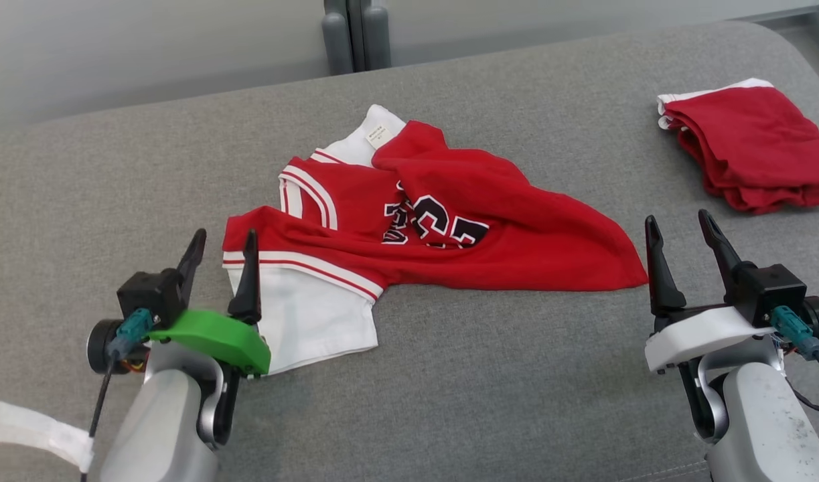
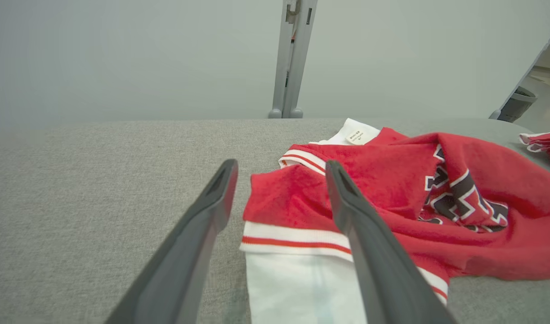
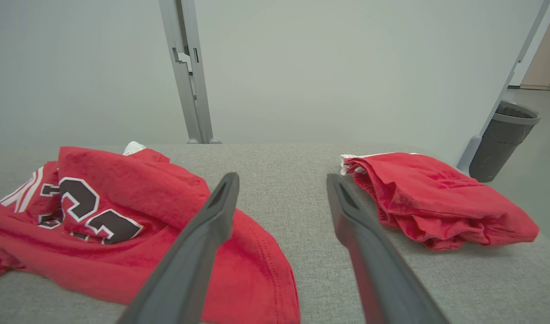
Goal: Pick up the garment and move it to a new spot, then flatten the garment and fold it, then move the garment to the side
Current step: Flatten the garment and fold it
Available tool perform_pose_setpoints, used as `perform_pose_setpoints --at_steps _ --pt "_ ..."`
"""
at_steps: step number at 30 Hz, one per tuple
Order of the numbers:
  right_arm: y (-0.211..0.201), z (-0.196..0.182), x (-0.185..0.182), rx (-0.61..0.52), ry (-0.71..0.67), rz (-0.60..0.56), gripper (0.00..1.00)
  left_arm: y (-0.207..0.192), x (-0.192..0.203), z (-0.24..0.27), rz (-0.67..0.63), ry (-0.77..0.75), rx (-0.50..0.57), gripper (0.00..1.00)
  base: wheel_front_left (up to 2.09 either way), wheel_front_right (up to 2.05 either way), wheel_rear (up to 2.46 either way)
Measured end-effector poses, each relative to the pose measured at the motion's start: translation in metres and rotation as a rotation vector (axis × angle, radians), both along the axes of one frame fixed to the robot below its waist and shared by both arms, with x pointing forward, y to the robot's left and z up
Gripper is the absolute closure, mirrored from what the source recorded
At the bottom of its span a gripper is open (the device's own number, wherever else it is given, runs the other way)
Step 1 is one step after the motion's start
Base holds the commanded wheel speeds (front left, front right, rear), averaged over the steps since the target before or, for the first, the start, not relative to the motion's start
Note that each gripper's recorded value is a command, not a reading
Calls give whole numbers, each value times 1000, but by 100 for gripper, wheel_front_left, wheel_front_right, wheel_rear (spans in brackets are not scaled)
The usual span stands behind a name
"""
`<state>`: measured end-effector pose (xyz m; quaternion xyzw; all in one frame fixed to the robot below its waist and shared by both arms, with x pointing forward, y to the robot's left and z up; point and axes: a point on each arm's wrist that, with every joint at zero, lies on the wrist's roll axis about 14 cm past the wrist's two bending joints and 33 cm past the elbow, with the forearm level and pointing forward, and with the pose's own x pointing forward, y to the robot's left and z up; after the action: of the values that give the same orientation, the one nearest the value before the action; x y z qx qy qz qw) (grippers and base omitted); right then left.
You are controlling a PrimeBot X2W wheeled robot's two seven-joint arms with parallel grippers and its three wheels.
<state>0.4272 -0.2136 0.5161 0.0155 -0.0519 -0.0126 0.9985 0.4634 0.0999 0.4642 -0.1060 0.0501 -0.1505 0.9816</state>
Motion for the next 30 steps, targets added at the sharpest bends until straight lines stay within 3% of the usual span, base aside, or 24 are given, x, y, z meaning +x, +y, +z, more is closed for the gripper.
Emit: perform_pose_setpoints --at_steps 17,30 --pt "35 10 -40 60 -26 94 0 32 -94 18 171 -55 -94 0 0 0 0" --pt "52 -1 -52 75 2 142 0 39 -114 17 207 -54 -105 0 0 0 0"
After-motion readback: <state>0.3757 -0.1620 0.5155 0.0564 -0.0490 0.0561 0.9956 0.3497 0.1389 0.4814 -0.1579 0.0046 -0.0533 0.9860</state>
